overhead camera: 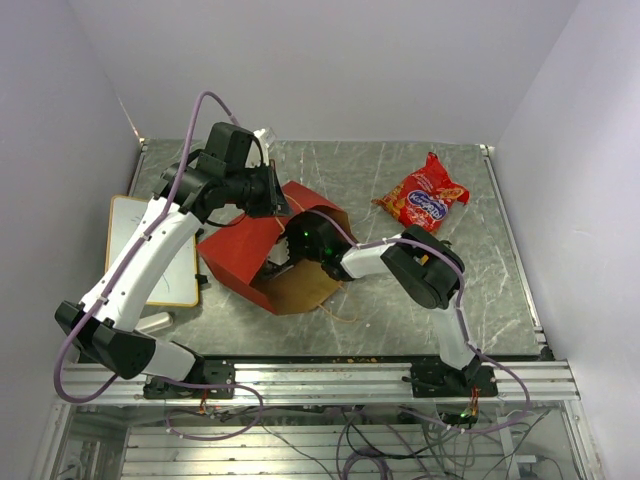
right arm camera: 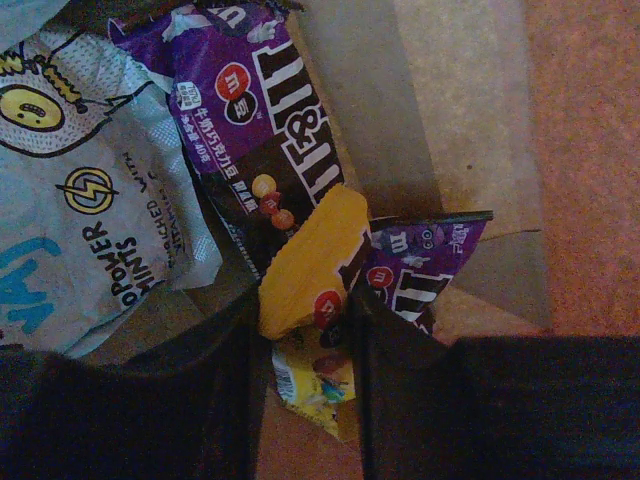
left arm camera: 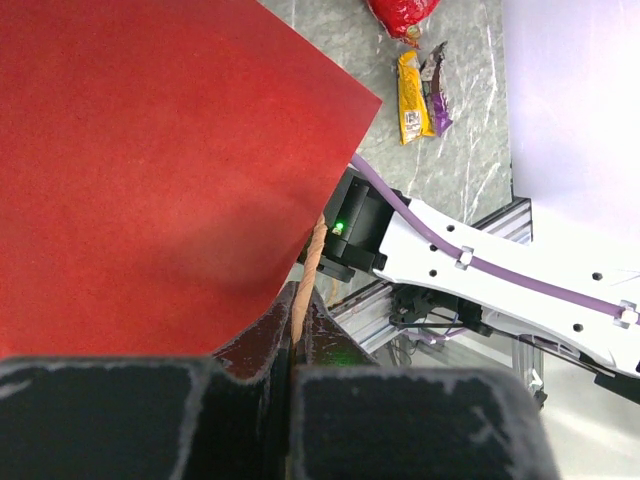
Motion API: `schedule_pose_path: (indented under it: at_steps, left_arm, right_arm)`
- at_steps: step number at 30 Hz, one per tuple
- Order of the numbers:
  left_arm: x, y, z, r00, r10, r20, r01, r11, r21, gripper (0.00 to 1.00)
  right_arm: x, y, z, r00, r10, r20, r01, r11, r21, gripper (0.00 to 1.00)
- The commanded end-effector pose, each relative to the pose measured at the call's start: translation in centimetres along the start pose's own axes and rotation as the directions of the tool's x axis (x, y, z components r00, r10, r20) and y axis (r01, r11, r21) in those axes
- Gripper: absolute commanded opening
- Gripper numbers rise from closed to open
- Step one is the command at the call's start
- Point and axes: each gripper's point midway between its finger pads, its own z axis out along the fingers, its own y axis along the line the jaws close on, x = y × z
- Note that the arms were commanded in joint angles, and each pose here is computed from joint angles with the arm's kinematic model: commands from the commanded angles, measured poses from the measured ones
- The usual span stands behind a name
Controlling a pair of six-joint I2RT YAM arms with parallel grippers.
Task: Take the snacks out of the paper bag
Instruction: Take out the snack from the paper bag.
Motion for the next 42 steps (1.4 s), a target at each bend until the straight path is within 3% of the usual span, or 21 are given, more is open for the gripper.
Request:
schedule_pose_path:
  at_steps: [1, 9, 19, 27, 34, 38, 42]
  left_arm:
    - [-0.9, -0.5, -1.1, 0.999, 0.002, 0.036, -0.002, 1.0, 0.007, 0.07]
    - [-2.3, 0.6, -1.4, 0.998, 0.016, 0.065, -0.013, 0.999, -0.045, 0.07]
    - [-3.2, -0.2, -1.4, 0.994, -0.015, 0.107, 0.015, 1.0, 0.001, 0.07]
    - [-3.8, -0.2, -1.5, 0.991, -0.011, 0.132, 0.011, 1.0, -0.004, 0.07]
    - [-4.1, 0.0, -1.4, 0.99, -0.003, 0.141, 0.005, 1.0, -0.012, 0.07]
    - [-3.7, 0.3, -1.0, 0.991, -0.021, 0.134, 0.023, 1.0, -0.016, 0.07]
    - [-3.7, 0.6, -1.1, 0.989, -0.019, 0.146, 0.024, 0.999, -0.028, 0.07]
  right_arm:
    - [-0.5, -1.9, 0.2, 0.999, 0.033, 0.029, -0.035, 0.996, 0.085, 0.29]
    - [-3.6, -3.2, -3.1, 0.985, 0.119, 0.123, -0.127, 0.99, 0.059, 0.08]
    - [-7.0, -0.6, -8.9, 0.938, 0.272, 0.215, -0.262, 0.962, -0.076, 0.02]
    - [-9.6, -1.3, -12.0, 0.892, 0.371, 0.26, -0.349, 0.929, -0.127, 0.0]
    - [-13.0, -3.7, -18.2, 0.788, 0.545, 0.286, -0.516, 0.838, -0.176, 0.0]
    - [-12.9, -4.8, -21.6, 0.691, 0.697, 0.192, -0.682, 0.717, -0.146, 0.0]
    - [-11.3, -5.8, -24.9, 0.586, 0.807, 0.079, -0.808, 0.589, -0.025, 0.0]
